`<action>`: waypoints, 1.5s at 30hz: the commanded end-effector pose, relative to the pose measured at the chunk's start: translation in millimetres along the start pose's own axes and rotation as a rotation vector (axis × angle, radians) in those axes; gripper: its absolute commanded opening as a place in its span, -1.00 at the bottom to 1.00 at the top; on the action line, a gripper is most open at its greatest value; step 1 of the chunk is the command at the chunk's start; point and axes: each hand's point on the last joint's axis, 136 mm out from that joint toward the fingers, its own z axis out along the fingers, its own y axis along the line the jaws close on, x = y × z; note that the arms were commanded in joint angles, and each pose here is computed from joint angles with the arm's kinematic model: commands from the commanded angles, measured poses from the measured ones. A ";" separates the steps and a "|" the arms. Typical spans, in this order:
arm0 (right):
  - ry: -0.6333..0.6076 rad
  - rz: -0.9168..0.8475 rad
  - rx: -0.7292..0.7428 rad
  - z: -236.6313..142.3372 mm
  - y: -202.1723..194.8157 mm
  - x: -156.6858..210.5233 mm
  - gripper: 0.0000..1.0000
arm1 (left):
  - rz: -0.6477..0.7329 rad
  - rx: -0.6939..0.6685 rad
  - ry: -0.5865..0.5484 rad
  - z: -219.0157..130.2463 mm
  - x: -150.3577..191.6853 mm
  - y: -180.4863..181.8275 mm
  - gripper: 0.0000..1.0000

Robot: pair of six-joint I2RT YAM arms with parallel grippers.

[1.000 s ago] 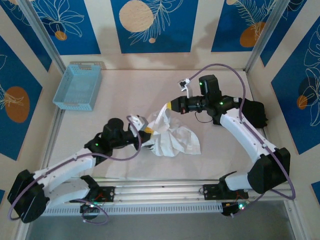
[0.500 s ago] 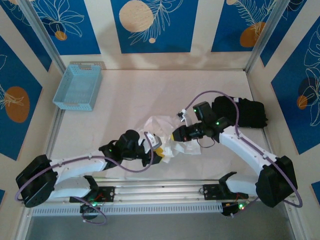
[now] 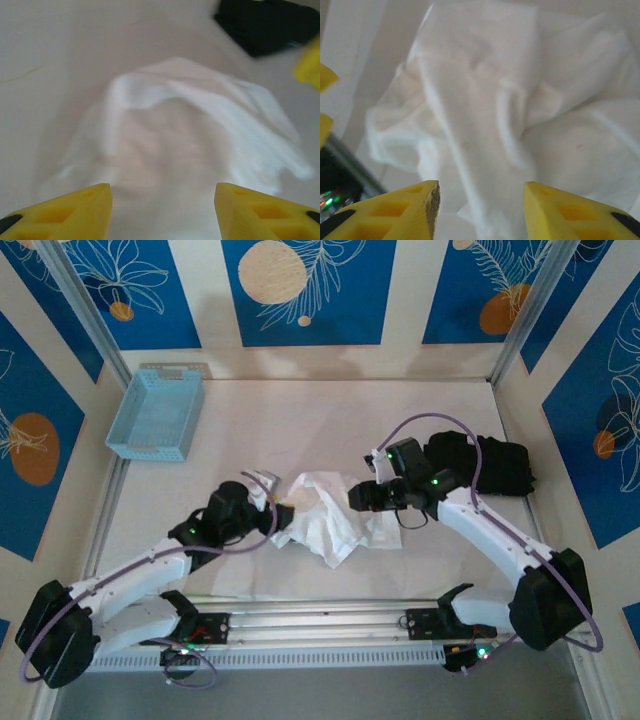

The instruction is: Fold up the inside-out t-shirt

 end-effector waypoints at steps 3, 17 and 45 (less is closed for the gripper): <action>-0.079 -0.025 0.126 21.0 -21.6 -44.3 0.03 | -0.267 -0.118 0.100 7.1 22.9 46.3 0.21; 0.125 0.084 0.164 89.6 -66.8 -13.9 0.22 | -0.483 0.090 0.256 73.2 59.1 28.9 0.31; -0.599 -0.125 0.074 -77.9 -21.9 -61.0 -0.27 | -0.075 0.127 -0.327 -48.3 -100.8 14.8 -0.05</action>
